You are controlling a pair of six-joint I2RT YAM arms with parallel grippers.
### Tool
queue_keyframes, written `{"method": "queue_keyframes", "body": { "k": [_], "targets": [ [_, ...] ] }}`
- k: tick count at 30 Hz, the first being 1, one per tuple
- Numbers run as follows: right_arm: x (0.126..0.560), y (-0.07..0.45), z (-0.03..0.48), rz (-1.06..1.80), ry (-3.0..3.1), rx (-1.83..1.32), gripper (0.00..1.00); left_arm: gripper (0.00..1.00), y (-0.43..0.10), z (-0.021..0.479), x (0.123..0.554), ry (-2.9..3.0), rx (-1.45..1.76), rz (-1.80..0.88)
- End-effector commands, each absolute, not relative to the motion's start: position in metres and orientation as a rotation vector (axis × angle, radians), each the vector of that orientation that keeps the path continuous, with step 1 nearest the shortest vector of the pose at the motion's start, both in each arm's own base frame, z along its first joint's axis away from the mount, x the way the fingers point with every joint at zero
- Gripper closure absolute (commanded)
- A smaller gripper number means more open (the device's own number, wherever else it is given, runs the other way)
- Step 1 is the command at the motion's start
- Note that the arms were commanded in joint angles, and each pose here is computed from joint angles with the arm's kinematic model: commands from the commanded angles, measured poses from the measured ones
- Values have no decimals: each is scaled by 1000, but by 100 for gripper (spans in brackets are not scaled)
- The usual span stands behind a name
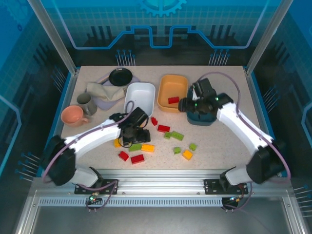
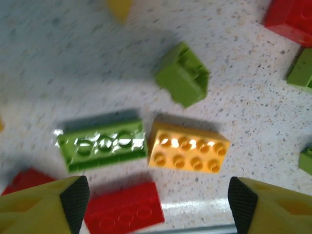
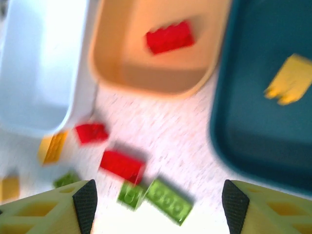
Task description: Sort the legos into containers by color
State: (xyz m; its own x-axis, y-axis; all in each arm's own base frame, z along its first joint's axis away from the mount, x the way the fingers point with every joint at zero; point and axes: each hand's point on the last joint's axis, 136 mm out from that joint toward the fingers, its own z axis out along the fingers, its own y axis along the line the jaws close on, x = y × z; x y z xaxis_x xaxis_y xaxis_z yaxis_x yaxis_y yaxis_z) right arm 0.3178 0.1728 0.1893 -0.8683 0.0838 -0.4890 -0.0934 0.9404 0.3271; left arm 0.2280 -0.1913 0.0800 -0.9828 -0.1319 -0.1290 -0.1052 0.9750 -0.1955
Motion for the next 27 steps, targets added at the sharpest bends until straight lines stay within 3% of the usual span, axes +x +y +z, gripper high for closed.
{"method": "queue_keyframes", "body": {
  "k": [1,7,11,23,27],
  "targets": [
    [272,202,189,676,2528,-180,26,25,-210,76,245,2984,239,-284],
    [208,184,175,727,2577,-184,25,25,-215,60,260,2999,476,-170],
    [189,170,171,722,2596,-150,25,24,-215,46,265,3018,519,-117],
    [186,171,165,761,2611,-79,26,27,-214,30,273,3014,509,-65],
    [189,175,165,761,2619,-94,27,37,-216,25,271,3028,497,-81]
  ]
}}
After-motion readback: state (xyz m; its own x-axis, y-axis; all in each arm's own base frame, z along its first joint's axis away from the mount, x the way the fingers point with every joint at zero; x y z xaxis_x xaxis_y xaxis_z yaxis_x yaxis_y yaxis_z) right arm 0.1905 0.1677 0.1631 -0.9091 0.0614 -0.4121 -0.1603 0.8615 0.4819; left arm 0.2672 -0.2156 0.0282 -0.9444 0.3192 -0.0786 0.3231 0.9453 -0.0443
